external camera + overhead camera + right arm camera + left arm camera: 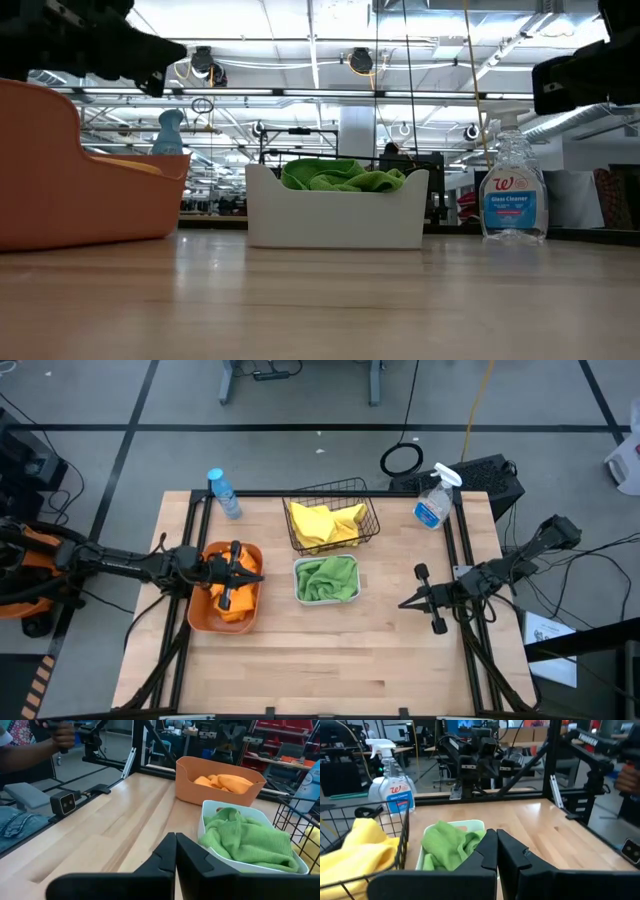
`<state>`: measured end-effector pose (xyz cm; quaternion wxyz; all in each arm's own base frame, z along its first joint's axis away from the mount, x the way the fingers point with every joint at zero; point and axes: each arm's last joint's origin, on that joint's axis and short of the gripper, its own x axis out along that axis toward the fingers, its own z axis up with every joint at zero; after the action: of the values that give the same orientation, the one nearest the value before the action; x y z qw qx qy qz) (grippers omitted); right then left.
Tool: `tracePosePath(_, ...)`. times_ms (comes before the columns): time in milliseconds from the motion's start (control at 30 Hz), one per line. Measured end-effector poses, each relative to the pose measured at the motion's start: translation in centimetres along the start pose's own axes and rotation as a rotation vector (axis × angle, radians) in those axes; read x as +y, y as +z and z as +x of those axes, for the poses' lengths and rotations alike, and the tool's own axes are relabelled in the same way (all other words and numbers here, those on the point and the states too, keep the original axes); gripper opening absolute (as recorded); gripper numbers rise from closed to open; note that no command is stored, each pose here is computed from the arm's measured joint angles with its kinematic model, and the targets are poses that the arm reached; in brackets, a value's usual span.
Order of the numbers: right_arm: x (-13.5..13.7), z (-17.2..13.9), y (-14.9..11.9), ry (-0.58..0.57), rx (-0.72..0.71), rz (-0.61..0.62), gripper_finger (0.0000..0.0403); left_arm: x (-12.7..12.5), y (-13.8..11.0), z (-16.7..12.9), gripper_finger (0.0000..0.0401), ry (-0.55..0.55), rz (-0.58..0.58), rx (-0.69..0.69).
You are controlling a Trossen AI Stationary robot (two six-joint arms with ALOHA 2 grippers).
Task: Sort microfiber towel by color & place in baskets
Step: Return to Home Position
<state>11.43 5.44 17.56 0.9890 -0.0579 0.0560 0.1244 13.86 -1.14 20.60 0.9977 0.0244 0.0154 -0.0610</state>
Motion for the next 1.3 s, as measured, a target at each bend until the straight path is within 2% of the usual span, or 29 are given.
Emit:
tracePosePath(100, 0.1, 0.0, -0.9, -0.001, -0.024, -0.001, 0.0, -0.1, -0.7, -0.3, 0.0, 0.001, -0.024, -0.019)
tracePosePath(200, 0.1, 0.0, -2.1, 0.001, 0.01, 0.011, 0.0, -0.1, -1.3, -0.5, 0.0, 0.002, -0.024, -0.02)
tracePosePath(333, 0.1, 0.0, -2.0, 0.007, 0.014, 0.039, 0.0, -0.1, -1.6, -0.7, 0.0, 0.002, -0.036, -0.013)
tracePosePath(500, 0.4, -0.1, -2.0, 0.082, 0.007, 0.0, 0.0, -0.1, -1.9, -0.8, 0.0, 0.001, -0.042, 0.013)
tracePosePath(800, -0.7, -0.3, -2.2, 0.003, 0.029, -0.043, 0.0, -0.2, -1.6, -1.4, 0.0, 0.0, -0.043, -0.006)
tracePosePath(967, -1.1, -0.5, -1.8, 0.027, -0.021, -0.075, 0.0, -0.2, -1.6, -1.9, 0.0, -0.001, -0.044, -0.008)
tracePosePath(1300, -1.8, -1.1, -1.8, -0.005, -0.038, -0.081, 0.0, -0.2, -1.1, -3.0, 0.0, -0.011, -0.016, -0.064)
